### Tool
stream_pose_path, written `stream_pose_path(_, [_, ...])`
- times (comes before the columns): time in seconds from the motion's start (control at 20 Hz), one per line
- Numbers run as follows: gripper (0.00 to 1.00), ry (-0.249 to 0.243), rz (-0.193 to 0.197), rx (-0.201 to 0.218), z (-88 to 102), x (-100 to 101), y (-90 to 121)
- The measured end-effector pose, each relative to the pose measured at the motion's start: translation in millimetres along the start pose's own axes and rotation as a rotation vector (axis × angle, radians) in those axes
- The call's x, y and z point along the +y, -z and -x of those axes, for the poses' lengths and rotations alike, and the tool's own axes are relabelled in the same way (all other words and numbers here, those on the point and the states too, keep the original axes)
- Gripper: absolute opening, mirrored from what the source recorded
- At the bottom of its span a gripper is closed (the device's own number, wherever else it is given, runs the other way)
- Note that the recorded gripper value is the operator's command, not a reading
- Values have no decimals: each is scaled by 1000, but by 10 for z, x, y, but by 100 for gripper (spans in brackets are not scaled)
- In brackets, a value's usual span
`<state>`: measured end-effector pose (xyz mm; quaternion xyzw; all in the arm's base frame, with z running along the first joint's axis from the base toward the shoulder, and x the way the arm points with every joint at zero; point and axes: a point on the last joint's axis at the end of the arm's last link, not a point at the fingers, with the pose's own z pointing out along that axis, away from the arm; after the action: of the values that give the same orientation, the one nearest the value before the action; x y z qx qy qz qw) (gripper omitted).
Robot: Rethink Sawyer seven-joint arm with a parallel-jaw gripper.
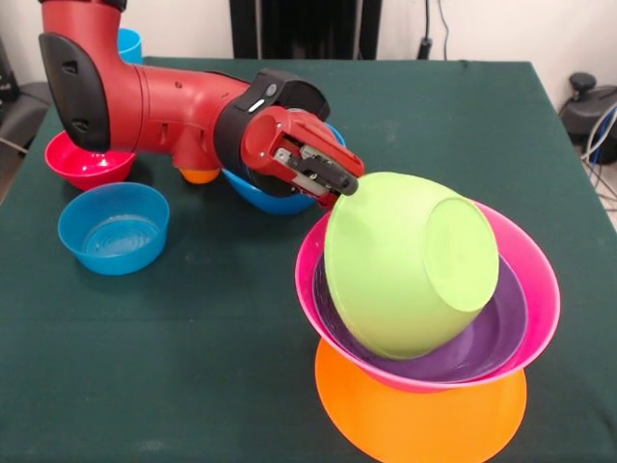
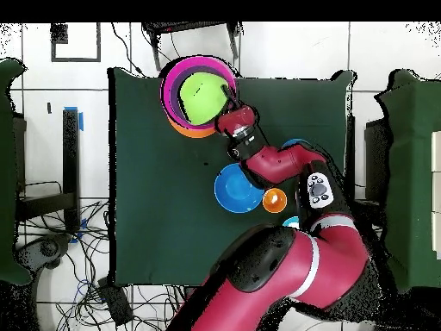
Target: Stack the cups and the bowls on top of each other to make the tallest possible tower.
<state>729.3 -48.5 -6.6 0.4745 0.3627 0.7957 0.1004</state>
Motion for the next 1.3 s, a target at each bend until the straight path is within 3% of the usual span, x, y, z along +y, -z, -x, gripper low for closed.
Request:
stream_pose_path(0.2, [100, -8, 5, -4, -65, 37, -22])
stream_pose_path(0.75, [100, -61, 71, -48, -263, 94, -150])
stream_pose_path(1.15, [100, -64, 74, -49, -105, -152, -123])
stream_pose_path(1.3, [100, -42, 93, -27, -26, -118, -181])
